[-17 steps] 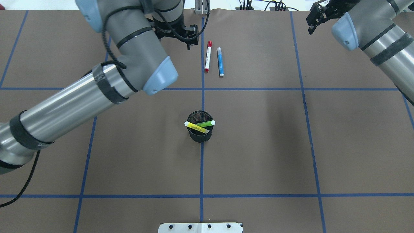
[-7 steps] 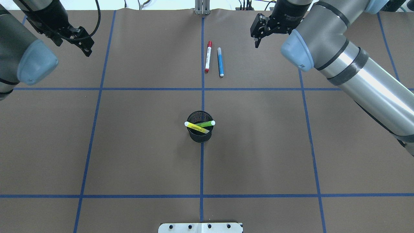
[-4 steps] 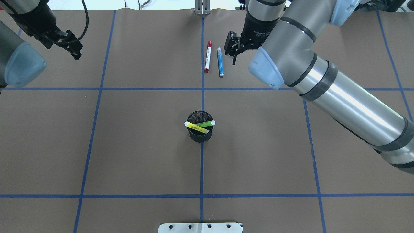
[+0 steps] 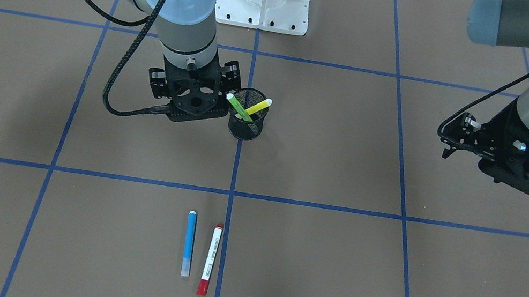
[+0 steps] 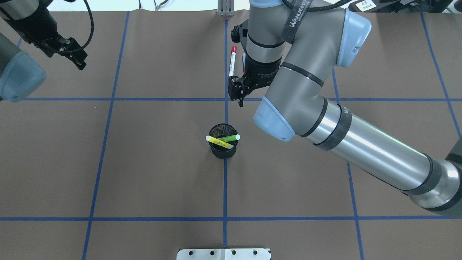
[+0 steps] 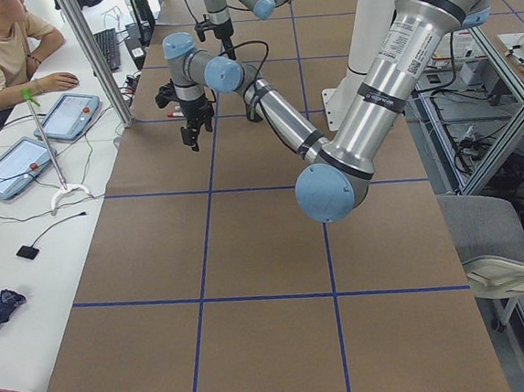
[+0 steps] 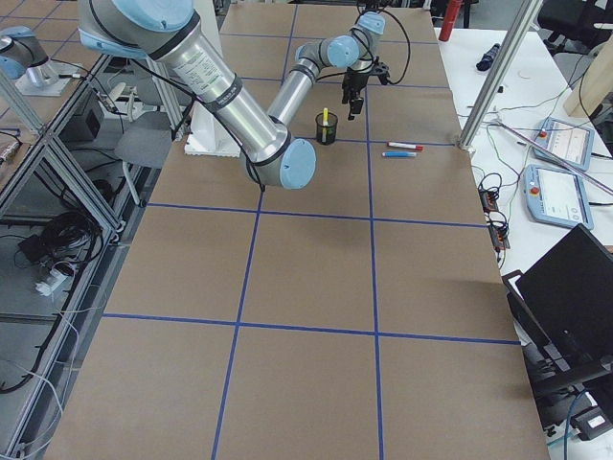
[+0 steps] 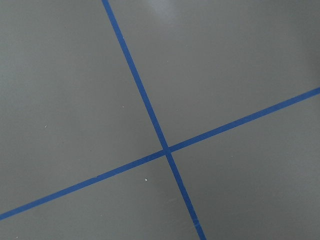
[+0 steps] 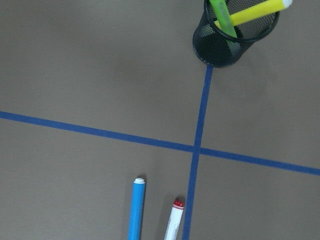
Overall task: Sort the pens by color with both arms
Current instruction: 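Lower the right gripper over the black mesh cup toward the green highlighter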
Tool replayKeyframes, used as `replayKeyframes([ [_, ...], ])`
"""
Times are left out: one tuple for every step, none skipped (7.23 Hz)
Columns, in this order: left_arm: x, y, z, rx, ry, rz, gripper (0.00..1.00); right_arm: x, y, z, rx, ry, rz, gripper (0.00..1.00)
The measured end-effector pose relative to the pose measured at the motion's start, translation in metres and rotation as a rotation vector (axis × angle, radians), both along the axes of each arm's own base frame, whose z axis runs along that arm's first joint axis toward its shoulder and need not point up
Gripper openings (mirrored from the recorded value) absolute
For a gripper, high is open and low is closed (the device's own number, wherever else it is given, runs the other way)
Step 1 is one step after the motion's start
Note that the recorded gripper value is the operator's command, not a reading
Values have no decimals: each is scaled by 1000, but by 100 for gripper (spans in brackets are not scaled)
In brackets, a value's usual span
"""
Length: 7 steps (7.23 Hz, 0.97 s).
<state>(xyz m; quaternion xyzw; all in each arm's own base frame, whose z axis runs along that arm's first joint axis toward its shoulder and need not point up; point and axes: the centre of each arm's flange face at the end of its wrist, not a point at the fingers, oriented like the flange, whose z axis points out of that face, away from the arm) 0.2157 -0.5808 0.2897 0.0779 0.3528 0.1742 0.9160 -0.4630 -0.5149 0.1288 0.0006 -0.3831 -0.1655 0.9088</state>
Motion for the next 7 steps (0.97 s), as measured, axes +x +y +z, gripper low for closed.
replayKeyframes([
  [0, 2, 6, -9, -4, 0, 100, -12, 10, -1, 18, 3, -30, 91],
  [-1, 3, 11, -16, -8, 0, 100, -22, 18, -3, 30, 5, -49, 82],
  [-1, 3, 13, -19, -9, -1, 100, -33, 24, -7, 37, 10, -64, 59],
  [-1, 4, 16, -23, -11, 0, 100, -45, 25, -10, 52, 20, -88, 52],
  [-1, 4, 20, -28, -14, 1, 100, -55, 23, -9, 88, 30, -132, 50],
  [-1, 5, 22, -31, -15, 1, 100, -62, 19, -6, 129, 37, -185, 44],
  [-1, 5, 23, -31, -15, 1, 100, -73, 12, -7, 145, 53, -227, 41],
])
